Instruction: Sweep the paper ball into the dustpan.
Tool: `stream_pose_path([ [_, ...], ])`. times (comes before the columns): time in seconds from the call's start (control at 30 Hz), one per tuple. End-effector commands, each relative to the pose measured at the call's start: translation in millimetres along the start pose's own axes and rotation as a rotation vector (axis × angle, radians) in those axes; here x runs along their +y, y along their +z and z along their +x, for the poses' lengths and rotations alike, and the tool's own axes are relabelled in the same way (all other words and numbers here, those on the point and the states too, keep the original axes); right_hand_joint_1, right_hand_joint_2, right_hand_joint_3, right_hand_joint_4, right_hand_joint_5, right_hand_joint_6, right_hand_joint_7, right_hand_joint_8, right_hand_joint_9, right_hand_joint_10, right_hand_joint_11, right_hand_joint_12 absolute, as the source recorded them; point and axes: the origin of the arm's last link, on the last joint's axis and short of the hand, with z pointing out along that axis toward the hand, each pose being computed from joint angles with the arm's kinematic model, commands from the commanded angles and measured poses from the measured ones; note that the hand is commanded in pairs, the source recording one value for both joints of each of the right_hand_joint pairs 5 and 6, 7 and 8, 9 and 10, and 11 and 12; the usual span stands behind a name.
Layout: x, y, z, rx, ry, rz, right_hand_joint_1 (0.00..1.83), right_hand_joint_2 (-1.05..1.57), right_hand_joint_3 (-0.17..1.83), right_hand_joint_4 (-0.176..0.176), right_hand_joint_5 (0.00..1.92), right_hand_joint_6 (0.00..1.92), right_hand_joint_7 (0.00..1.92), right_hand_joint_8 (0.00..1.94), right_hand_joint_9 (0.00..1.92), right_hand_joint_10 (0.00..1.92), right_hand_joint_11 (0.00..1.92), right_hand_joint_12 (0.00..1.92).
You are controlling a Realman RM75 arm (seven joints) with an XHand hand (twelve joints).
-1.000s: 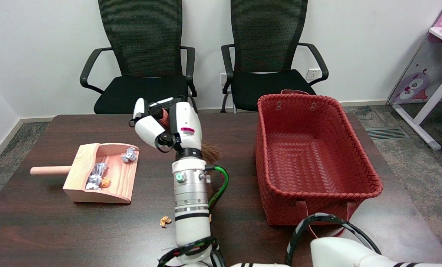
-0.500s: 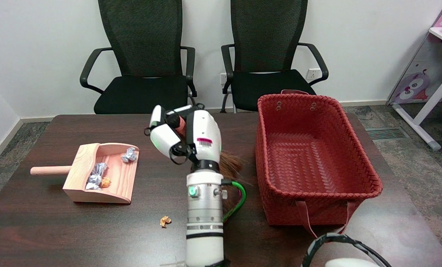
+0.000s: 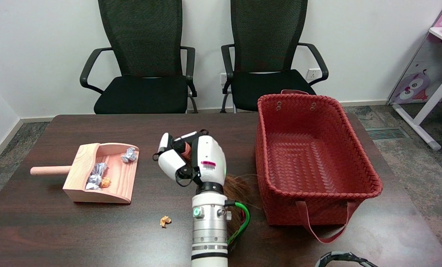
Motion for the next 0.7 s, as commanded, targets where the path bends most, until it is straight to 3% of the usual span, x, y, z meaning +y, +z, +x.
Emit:
stream_pose_path([
  [0.03, 21, -4, -35, -0.154, 0.048, -0.008, 0.90, 1.57, 1.83, 0.176, 1.92, 1.92, 1.92, 1.92, 1.92, 1.92, 1.92, 1.92],
  [0.67, 22, 47, -77, -0.313, 0.165, 0.079, 0.83, 1.57, 1.83, 0.176, 1.92, 1.92, 1.92, 1.92, 1.92, 1.92, 1.92, 1.92],
  [0.7, 21, 48, -79, -0.315, 0.173, 0.078, 0.83, 1.57, 1.83, 0.160, 1.92, 1.92, 1.92, 1.92, 1.92, 1.92, 1.92, 1.92],
])
